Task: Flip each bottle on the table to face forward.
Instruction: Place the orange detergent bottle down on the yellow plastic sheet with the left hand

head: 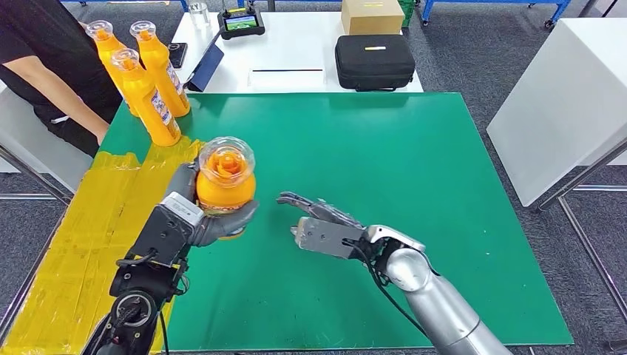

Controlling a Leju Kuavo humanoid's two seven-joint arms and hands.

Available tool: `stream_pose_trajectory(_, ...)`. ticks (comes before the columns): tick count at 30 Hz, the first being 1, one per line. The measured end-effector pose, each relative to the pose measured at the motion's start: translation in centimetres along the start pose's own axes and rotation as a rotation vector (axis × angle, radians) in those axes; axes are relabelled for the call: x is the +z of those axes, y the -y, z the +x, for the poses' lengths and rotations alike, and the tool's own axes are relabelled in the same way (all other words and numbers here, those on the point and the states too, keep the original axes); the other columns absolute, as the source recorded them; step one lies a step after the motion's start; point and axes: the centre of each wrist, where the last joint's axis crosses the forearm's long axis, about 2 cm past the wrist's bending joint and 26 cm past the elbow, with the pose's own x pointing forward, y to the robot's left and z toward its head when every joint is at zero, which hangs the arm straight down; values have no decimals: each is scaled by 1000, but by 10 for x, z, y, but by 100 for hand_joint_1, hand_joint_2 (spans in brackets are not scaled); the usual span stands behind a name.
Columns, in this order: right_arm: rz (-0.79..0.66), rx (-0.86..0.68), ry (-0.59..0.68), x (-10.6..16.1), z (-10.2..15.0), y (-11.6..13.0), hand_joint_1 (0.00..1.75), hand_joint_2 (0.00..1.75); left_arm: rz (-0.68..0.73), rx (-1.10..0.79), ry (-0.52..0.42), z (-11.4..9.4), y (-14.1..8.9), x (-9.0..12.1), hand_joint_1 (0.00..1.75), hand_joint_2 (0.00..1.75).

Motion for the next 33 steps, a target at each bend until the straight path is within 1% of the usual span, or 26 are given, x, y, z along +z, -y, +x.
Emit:
stream_pose_trajectory(3, -49, 6, -6, 21, -8, 3, 0, 0, 67, -65, -25, -9, -14, 9, 175, 175)
stream_pose_trajectory(6, -75, 9, -8, 32, -10, 7, 0, 0, 96, -81, -43, -14, -22, 13, 175, 175)
stream_pose_trajectory(15, -97, 14, -1, 42, -9, 9, 0, 0, 118, -94, -59, -18, -28, 17, 175, 175)
stream_pose_trajectory(18, -113, 17, 3, 45, -9, 10, 0, 0, 139, -150, -69, -18, -29, 18, 175, 175)
stream_pose_trajectory(21, -162, 5, 26, 60, -9, 10, 0, 0, 188, -336, -105, -23, -36, 26, 175, 175)
stream_pose_trajectory(25, -222, -21, 65, 89, -8, 13, 0, 0, 204, -689, -157, -37, -50, 43, 175, 175)
stream_pose_trajectory(29, -245, -40, 101, 108, -6, 16, 0, 0, 116, -994, -186, -58, -52, 57, 175, 175)
stream_pose_trajectory(31, -248, -51, 110, 113, -6, 17, 0, 0, 43, -1087, -193, -71, -47, 63, 175, 175)
stream_pose_trajectory(33, -247, -63, 110, 116, -8, 17, 0, 0, -27, -1133, -199, -83, -40, 69, 175, 175)
